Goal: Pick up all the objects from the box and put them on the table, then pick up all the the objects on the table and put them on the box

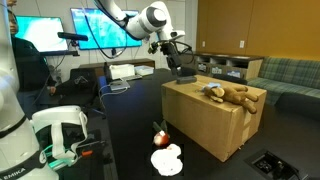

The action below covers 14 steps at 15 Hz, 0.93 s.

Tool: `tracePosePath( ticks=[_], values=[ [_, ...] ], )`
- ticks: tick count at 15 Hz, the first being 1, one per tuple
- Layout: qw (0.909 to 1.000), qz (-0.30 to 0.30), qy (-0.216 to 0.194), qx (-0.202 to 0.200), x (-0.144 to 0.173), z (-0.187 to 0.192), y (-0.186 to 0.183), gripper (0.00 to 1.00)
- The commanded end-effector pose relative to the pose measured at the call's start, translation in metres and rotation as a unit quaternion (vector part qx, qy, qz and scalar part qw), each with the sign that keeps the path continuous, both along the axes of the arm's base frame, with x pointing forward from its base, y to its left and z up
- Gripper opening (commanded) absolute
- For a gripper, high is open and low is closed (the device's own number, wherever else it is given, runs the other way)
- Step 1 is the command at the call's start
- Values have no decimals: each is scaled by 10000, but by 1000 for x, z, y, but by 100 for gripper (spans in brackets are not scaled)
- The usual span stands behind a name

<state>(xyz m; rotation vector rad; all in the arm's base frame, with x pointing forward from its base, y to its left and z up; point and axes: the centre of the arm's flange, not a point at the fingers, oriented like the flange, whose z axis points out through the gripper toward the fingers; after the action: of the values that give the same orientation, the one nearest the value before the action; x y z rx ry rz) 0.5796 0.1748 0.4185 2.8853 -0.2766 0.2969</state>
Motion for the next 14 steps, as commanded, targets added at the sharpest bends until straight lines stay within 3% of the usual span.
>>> tracePosePath(
  ticks=[1,8,14],
  values=[
    [9990,-100,381,193,-62,34,-62,100],
    [9922,-394,848,820,-143,55,-150,100],
    [9898,-306,542,1282,-200,34,-183,100]
  ],
)
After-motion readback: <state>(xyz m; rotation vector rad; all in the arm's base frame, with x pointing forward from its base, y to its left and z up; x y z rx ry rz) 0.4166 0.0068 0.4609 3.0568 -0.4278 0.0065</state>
